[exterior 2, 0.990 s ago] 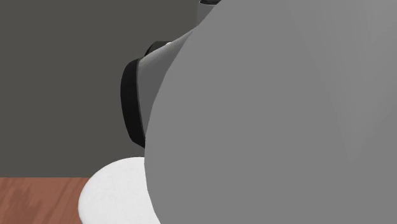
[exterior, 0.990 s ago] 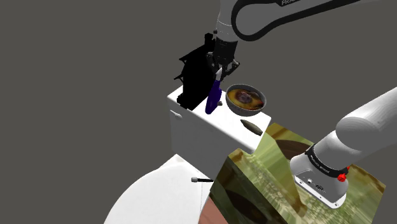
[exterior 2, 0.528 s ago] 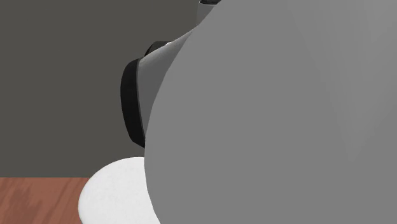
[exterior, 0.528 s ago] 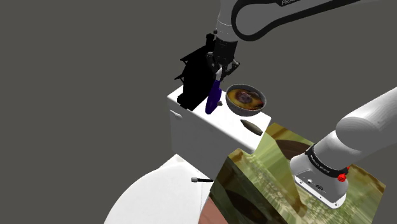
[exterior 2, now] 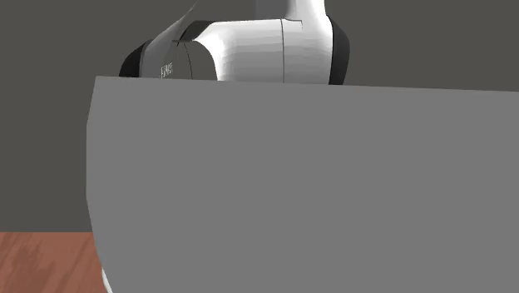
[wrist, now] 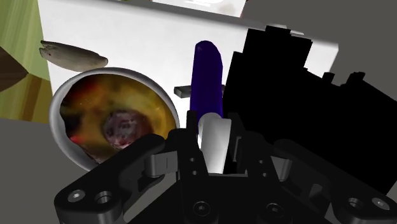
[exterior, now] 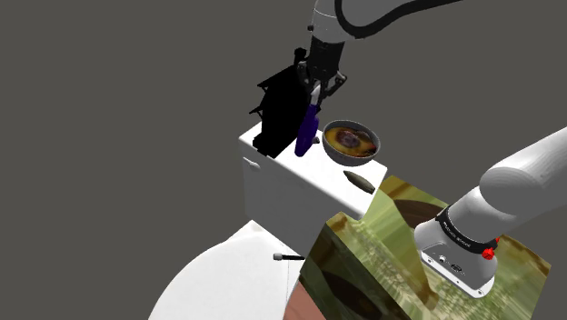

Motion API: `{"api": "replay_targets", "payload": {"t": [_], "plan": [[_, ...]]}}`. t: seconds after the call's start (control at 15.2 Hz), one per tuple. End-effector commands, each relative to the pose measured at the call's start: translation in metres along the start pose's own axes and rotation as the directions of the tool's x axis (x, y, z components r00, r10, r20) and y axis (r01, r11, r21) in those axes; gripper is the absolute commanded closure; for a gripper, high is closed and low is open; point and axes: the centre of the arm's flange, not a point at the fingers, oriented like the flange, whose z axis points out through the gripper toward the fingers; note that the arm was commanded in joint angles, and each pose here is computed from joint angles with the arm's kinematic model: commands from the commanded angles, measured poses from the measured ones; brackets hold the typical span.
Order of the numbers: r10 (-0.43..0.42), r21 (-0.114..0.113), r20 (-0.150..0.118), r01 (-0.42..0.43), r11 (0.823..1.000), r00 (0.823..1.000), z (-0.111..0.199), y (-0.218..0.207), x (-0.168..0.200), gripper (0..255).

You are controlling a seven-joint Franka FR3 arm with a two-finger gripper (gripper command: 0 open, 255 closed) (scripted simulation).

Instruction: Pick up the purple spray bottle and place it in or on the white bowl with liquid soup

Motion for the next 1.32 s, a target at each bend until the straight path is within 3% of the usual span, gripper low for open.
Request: {"api": "replay_targets", "payload": {"t": [0.0,1.25], "plan": [[0.000,0.000,0.000,0.000,1.000,1.000,-0.011,0.000,0.001,255],[0.000,0.000,0.000,0.000,1.000,1.000,-0.111,0.000,0.005,255]]}}
